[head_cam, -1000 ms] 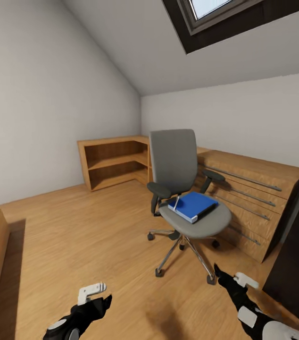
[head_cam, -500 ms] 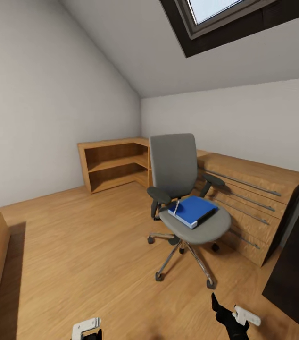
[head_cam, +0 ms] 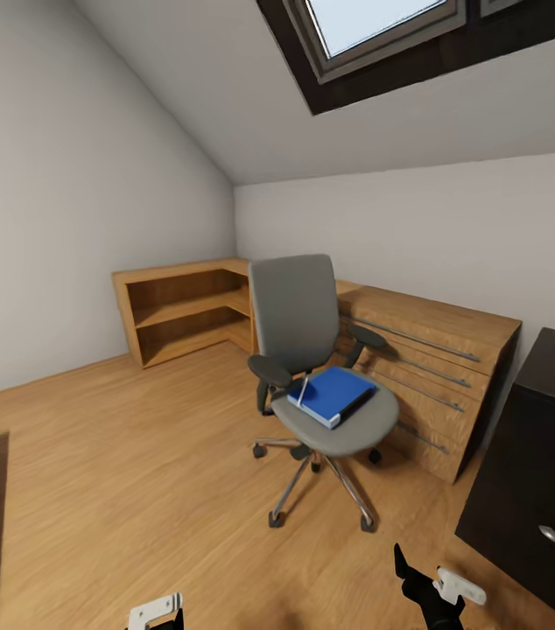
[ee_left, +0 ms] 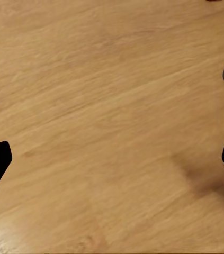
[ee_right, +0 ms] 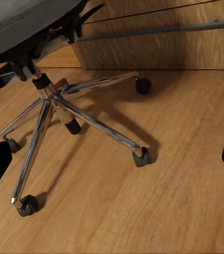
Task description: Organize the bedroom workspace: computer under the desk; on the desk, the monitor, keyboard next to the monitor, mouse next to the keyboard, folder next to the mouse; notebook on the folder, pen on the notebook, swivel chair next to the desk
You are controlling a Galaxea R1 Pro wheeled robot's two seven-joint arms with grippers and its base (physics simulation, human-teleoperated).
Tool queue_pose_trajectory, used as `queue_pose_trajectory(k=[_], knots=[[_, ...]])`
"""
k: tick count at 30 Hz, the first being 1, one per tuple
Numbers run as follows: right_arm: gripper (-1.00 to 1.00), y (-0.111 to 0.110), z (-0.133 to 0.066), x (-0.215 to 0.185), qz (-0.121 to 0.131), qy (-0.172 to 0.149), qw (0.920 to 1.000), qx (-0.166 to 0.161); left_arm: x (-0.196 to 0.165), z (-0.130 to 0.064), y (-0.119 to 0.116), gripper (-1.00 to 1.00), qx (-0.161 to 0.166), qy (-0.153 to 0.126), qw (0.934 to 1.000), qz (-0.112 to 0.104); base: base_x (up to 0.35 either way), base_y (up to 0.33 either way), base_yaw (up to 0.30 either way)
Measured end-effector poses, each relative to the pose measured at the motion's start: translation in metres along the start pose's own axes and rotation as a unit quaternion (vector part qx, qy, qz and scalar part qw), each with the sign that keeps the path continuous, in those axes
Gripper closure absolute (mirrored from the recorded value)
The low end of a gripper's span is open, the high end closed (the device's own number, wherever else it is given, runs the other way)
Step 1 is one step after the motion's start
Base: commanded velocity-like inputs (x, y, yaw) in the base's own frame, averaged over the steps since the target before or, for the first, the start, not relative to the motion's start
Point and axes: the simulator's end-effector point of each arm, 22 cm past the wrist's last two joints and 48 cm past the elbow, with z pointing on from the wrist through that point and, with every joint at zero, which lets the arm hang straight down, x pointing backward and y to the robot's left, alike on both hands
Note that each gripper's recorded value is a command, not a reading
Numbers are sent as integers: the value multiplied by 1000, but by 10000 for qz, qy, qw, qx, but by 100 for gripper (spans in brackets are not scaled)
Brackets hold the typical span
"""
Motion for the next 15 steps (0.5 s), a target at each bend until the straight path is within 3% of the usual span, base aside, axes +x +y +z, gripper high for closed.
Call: queue_pose_trajectory(k=[5, 15], knots=[[-100, 4, -1, -10, -3, 0, 10000, 4, -9, -6, -1, -100, -3, -4, 10000, 2, -178, 0, -268], [-100, 15, -4, -33, -54, -102, 9999, -18, -3, -17, -1, -100, -19, 187, 9997, 139, -315, 0, -283]])
